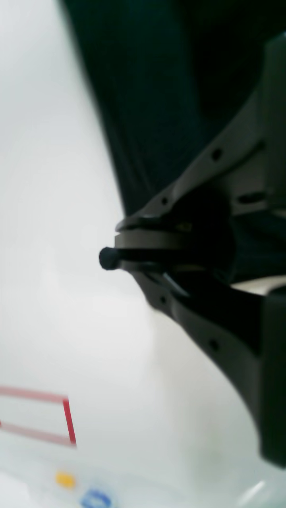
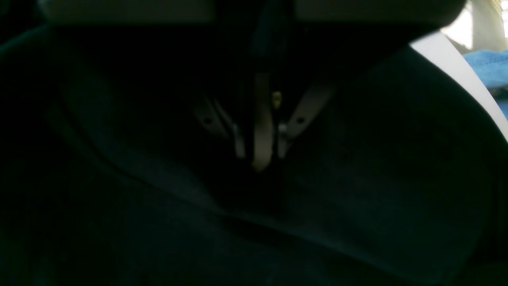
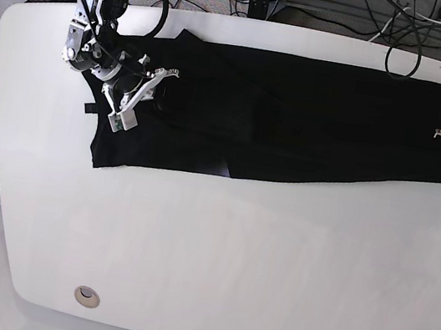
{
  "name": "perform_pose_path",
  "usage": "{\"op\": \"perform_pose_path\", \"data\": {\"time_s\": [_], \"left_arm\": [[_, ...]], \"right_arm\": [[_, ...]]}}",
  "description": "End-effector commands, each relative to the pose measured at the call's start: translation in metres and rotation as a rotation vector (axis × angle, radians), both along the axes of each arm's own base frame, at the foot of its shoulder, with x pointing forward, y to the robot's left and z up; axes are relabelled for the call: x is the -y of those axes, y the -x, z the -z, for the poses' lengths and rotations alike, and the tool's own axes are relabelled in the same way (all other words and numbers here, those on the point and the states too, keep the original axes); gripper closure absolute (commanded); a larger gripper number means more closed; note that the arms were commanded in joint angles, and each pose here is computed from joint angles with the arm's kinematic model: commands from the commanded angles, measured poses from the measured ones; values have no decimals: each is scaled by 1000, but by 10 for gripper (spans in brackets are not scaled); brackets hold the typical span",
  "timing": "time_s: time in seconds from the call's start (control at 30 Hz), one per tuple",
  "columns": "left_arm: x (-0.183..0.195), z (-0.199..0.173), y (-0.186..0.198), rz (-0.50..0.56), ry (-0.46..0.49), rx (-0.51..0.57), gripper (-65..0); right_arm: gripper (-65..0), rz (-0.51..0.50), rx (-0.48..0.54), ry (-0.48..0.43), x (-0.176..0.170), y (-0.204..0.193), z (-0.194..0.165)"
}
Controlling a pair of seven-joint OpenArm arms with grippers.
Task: Fold the T-shirt properly
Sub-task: 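Regrasp the strip's end with the left gripper and smooth it, then drag the strip's end with the left gripper to align the strip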
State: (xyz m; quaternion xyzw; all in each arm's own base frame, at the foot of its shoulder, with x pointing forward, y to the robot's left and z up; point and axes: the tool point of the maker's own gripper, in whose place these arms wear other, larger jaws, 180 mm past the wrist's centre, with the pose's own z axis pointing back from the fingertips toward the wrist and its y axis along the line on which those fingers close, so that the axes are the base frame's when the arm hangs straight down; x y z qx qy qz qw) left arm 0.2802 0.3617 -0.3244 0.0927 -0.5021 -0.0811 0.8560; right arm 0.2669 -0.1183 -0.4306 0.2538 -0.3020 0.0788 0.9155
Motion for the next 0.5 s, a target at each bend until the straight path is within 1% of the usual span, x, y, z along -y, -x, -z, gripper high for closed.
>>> {"op": "perform_pose_path", "data": {"time_s": [0.0,0.13,0.2,0.3,0.37,0.4,0.47], "left_arm": [[-5,-16,-4,5,-18,45,0],[-8,-12,-2,-2,-19,33,0],[-12,2,7,-17,-4,-6,0],[-17,14,12,-35,10,-36,0],[-21,24,18,-52,16,-83,0],[-23,30,22,-61,18,-114,-60],[-26,34,26,-69,15,-146,-239]], "right_arm": [[-25,-10,-55,77,12,7,10],[-25,-10,-55,77,12,7,10],[-25,-10,-55,77,12,7,10],[-25,-10,-55,77,12,7,10],[-25,-10,-55,77,12,7,10],[-25,-10,-55,77,12,7,10],[-25,-10,-53,78,12,7,10]]}}
